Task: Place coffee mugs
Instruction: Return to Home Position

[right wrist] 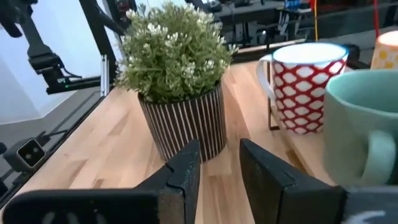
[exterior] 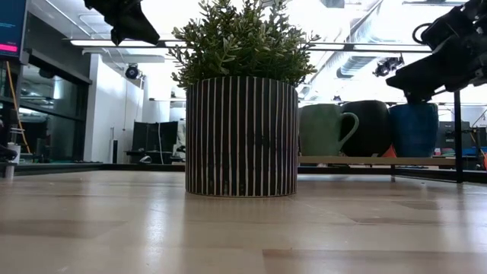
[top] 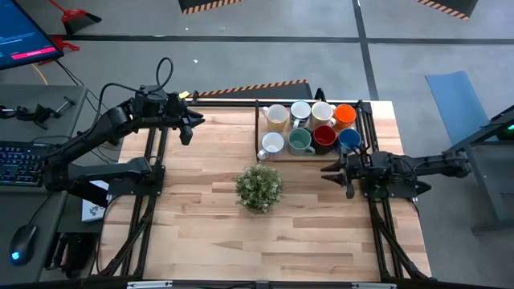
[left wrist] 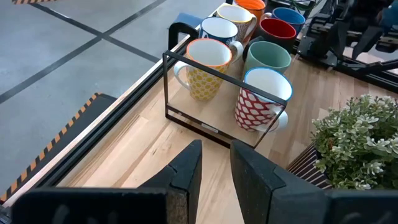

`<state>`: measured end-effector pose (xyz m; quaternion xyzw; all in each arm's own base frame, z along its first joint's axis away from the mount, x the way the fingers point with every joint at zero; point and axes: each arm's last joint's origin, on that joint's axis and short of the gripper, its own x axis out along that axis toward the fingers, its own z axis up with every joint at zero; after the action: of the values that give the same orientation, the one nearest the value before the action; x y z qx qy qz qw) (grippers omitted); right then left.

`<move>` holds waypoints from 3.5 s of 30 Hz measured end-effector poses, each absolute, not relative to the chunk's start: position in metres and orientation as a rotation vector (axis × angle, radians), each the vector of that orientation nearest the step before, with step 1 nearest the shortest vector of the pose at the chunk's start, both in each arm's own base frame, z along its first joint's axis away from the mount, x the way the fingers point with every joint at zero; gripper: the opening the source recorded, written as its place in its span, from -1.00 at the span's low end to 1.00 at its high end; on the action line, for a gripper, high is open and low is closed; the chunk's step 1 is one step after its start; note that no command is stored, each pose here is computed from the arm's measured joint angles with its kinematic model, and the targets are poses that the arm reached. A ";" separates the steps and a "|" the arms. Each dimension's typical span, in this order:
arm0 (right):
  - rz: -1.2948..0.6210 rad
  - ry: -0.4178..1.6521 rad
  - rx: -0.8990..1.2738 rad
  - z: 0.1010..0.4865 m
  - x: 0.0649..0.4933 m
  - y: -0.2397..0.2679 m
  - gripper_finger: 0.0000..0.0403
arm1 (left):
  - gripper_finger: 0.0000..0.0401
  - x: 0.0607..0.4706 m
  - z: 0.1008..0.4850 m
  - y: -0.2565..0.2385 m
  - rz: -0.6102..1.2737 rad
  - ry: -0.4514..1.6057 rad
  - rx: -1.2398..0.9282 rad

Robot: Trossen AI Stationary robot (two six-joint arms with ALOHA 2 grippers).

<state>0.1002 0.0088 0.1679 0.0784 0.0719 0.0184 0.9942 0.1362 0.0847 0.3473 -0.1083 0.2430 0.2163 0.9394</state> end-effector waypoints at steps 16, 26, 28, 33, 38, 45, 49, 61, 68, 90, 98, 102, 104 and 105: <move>0.022 0.151 0.171 0.167 0.099 0.007 -0.52 | -0.62 0.136 0.347 0.085 0.441 0.496 -0.221; 0.022 0.151 0.171 0.167 0.099 0.007 -0.52 | -0.62 0.136 0.347 0.085 0.441 0.496 -0.221; 0.022 0.151 0.171 0.167 0.099 0.007 -0.52 | -0.62 0.136 0.347 0.085 0.441 0.496 -0.221; 0.021 0.151 0.171 0.167 0.099 0.007 -0.52 | -0.62 0.136 0.347 0.085 0.441 0.496 -0.221; 0.021 0.151 0.171 0.167 0.099 0.007 -0.52 | -0.62 0.135 0.348 0.082 0.427 0.499 -0.203; 0.021 0.150 0.171 0.167 0.099 0.007 -0.52 | -0.62 0.124 0.357 0.063 0.448 0.298 -0.225; 0.021 0.151 0.171 0.167 0.099 0.007 -0.52 | -0.62 0.127 0.336 0.049 0.329 0.122 -0.126; 0.021 0.151 0.171 0.167 0.099 0.007 -0.52 | -0.62 0.112 0.228 0.009 -0.108 -0.281 -0.050; 0.021 0.151 0.171 0.167 0.099 0.007 -0.52 | -0.62 0.091 0.211 -0.004 -0.289 -0.364 -0.112; 0.020 0.158 0.171 0.166 0.099 0.007 -0.52 | -0.62 0.096 0.180 -0.008 -0.301 -0.132 -0.026; 0.020 0.158 0.171 0.166 0.099 0.007 -0.52 | -0.62 0.096 0.180 -0.008 -0.300 -0.126 -0.027; 0.020 0.158 0.171 0.166 0.099 0.007 -0.52 | -0.62 0.096 0.180 -0.008 -0.300 -0.126 -0.027; 0.020 0.158 0.171 0.166 0.099 0.007 -0.52 | -0.62 0.096 0.180 -0.008 -0.300 -0.126 -0.027; 0.020 0.158 0.171 0.166 0.099 0.007 -0.52 | -0.62 0.096 0.180 -0.008 -0.300 -0.126 -0.027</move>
<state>0.0993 0.0074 0.1664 0.0851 0.0791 0.0101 0.9932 0.0958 -0.0077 0.1795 -0.0136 -0.0627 -0.1493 0.9867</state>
